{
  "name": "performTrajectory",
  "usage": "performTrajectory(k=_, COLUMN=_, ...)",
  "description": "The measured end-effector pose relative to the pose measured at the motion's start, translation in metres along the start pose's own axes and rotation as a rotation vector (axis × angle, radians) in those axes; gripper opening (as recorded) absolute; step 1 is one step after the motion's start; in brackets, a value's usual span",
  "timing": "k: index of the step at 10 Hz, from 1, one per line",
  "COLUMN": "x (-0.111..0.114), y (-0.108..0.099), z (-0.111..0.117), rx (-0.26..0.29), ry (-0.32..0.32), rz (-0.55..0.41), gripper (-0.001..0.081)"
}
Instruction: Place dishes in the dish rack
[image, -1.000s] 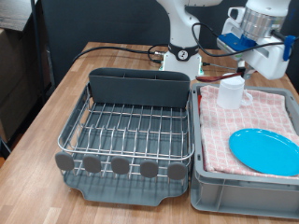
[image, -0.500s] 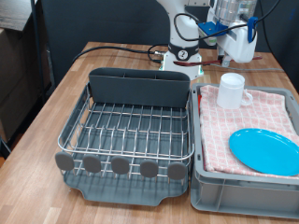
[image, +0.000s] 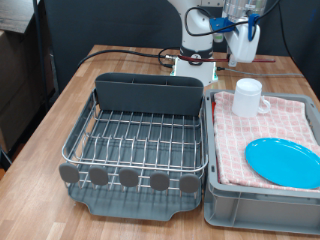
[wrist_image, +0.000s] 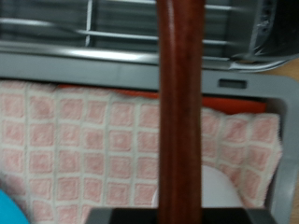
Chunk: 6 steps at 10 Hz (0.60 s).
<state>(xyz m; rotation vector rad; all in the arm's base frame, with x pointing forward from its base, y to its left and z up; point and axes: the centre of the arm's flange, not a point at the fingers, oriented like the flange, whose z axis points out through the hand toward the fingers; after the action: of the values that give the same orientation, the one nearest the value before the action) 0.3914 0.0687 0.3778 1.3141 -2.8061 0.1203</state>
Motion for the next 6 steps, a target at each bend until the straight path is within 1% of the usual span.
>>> performTrajectory(k=2, x=0.026, y=0.0, z=-0.003, rx=-0.013, ry=0.0, rz=0.033, gripper=0.0085)
performTrajectory(k=4, x=0.049, y=-0.001, z=-0.006, rx=-0.028, ry=-0.014, rz=0.055, gripper=0.0085)
performTrajectory(k=6, x=0.071, y=-0.003, z=0.0, rx=-0.091, ry=-0.056, rz=0.095, gripper=0.0085)
